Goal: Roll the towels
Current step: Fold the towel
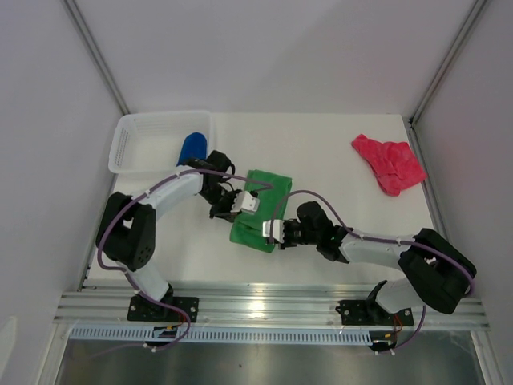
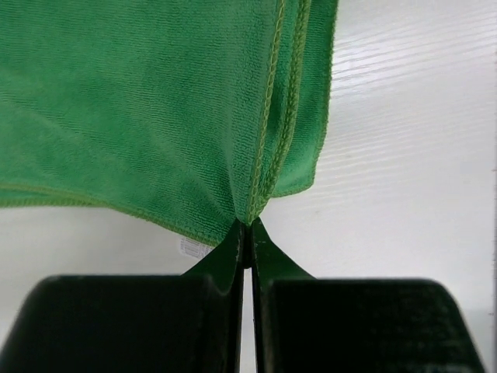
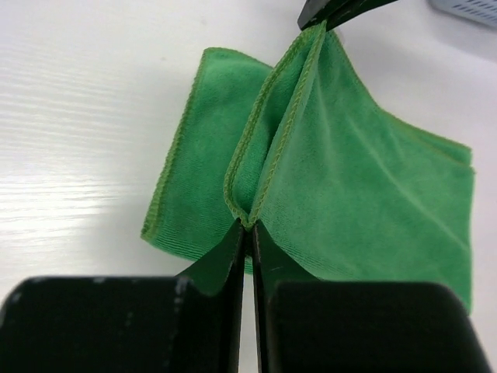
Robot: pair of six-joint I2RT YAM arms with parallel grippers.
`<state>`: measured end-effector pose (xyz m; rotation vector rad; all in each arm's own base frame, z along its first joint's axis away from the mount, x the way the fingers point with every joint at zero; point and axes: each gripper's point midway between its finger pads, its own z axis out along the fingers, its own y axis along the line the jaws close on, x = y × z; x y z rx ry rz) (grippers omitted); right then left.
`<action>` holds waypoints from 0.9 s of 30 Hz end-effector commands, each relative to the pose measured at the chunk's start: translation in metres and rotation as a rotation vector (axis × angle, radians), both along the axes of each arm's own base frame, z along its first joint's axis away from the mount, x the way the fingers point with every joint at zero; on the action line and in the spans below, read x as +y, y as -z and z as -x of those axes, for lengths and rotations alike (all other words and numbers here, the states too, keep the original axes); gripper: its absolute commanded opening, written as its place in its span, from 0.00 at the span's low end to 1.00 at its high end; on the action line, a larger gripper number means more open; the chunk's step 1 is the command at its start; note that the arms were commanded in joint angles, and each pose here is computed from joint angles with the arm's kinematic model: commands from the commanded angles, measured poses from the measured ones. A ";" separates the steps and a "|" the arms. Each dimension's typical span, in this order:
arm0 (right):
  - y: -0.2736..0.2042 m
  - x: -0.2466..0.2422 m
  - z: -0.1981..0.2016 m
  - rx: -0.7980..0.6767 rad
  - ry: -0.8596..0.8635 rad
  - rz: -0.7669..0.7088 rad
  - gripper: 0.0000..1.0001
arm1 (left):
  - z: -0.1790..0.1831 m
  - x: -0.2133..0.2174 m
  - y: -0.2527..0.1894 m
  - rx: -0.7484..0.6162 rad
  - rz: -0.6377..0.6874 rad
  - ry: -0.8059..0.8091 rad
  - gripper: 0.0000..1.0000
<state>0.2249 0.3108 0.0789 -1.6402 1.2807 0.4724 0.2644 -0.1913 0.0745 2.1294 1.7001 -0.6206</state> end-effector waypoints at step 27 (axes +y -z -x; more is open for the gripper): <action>0.036 -0.028 0.066 0.093 -0.178 0.240 0.20 | 0.092 -0.033 0.009 0.333 0.048 -0.074 0.14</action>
